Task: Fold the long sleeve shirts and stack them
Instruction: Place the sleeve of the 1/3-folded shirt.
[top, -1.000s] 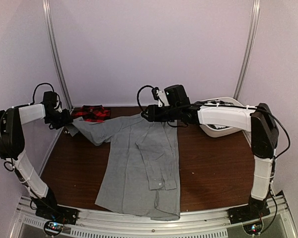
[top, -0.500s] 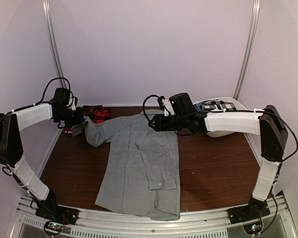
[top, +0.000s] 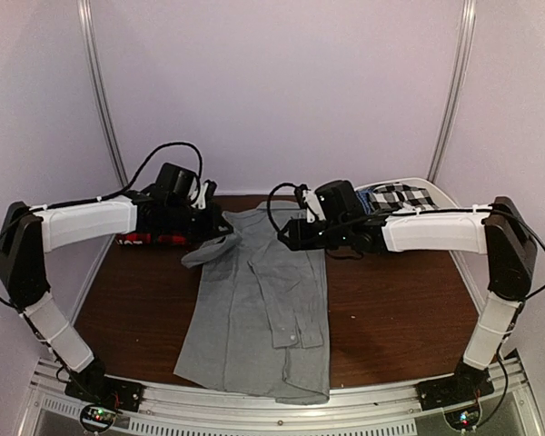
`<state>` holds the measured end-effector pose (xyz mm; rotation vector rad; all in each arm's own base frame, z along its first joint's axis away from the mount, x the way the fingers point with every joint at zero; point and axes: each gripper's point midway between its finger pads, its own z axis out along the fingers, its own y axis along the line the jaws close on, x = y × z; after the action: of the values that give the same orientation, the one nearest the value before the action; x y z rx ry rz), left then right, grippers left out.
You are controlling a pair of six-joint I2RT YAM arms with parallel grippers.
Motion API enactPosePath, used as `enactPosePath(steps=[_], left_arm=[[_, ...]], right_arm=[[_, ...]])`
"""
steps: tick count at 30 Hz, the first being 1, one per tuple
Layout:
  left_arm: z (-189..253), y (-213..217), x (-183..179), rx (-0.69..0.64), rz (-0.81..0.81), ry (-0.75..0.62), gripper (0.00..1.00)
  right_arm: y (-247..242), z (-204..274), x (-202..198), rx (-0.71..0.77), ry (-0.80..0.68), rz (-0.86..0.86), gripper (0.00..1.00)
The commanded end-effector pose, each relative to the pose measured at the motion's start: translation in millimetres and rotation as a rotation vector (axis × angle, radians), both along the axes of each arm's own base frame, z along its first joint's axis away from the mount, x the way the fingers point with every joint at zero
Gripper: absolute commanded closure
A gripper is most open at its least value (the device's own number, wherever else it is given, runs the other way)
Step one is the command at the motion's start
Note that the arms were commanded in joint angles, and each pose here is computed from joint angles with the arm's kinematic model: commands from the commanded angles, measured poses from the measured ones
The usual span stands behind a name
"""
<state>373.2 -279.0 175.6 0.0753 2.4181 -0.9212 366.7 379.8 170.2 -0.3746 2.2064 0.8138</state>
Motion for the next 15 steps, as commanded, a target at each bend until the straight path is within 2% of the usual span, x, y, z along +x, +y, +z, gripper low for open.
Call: enactPosePath(steps=[1,4,7,11,13,15], left_arm=[[6.2,-53.3,8.9,-0.163,-0.053,0.033,1.00],[-0.1,-76.8,10.4,-0.153,-0.101,0.033,0.98],[-16.5,-93.8,4.4,-0.119,-0.172,0.065,0.82],[-19.8,-88.0,1.6,-0.068,-0.161,0.039,0.51],[-14.8,-78.8,5.1,-0.024,-0.130,0.007,0.43],[-12.3,-66.2,10.6,0.034,-0.083,-0.022,0.41]], right_arm=[[-2.5,16.2,-1.4,0.041,-0.040,-0.034,0.52],[-2.8,9.7,-6.6,0.023,-0.039,-0.038,0.52],[-5.7,2.8,-9.1,0.005,-0.032,-0.047,0.52],[-11.2,-1.1,-9.9,-0.014,-0.034,-0.062,0.52],[-12.5,-2.6,-9.3,-0.024,-0.034,-0.066,0.52],[-13.3,-3.8,-9.4,-0.030,-0.034,-0.068,0.52]])
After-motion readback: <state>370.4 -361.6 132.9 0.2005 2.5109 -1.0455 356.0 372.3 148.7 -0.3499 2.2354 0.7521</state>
